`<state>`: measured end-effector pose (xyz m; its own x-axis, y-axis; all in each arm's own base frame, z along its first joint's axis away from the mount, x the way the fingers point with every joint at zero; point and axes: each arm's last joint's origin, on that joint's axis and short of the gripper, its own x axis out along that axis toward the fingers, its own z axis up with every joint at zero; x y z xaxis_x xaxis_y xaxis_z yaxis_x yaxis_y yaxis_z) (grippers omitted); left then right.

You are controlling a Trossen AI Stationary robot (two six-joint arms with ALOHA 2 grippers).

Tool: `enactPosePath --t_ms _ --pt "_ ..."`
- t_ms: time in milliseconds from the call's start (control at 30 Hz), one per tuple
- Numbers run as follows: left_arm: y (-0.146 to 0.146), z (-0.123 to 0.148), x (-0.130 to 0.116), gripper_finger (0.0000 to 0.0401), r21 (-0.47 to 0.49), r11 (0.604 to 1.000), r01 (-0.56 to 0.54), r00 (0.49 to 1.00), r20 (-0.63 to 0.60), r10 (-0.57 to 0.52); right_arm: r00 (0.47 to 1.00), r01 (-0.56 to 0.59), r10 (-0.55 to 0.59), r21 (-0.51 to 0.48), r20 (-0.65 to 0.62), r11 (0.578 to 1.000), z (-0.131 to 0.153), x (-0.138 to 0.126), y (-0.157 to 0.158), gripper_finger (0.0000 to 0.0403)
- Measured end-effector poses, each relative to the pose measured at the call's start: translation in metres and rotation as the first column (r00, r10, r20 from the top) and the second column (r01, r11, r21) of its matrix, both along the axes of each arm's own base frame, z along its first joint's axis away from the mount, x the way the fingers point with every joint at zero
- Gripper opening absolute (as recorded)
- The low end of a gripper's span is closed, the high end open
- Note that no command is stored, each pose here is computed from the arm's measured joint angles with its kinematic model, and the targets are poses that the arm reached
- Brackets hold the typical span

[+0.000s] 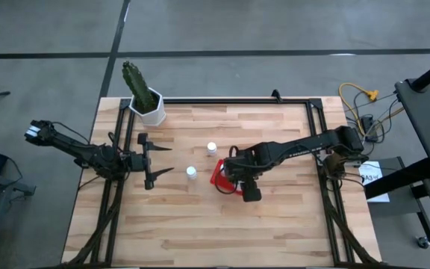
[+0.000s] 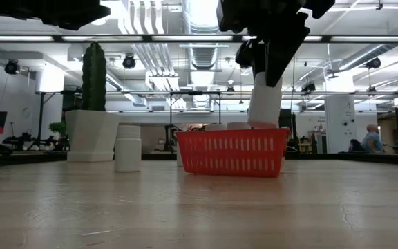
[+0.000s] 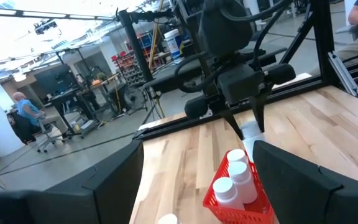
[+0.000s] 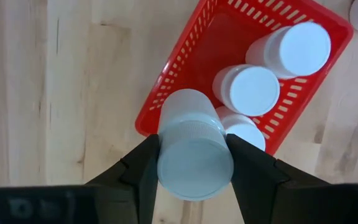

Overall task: Pick and place pill bottles into a basket
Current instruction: Put the white pill bottle into the red bin

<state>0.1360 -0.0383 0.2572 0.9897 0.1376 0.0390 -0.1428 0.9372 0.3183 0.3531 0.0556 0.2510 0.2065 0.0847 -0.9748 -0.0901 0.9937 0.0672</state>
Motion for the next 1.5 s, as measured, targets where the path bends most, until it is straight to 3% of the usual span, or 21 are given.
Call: enactPosePath --t_ms 367,1500 --pt "0.000 0.000 0.000 0.0283 0.000 1.000 0.000 1.000 0.001 0.000 1.000 0.010 -0.010 -0.002 -0.028 1.000 -0.018 -0.003 -0.006 0.0151" --pt "0.000 0.001 0.000 0.0283 -0.001 1.000 0.000 1.000 0.005 0.000 1.000 0.000 -0.001 0.065 0.014 0.998 -0.032 -0.001 -0.004 0.0151"
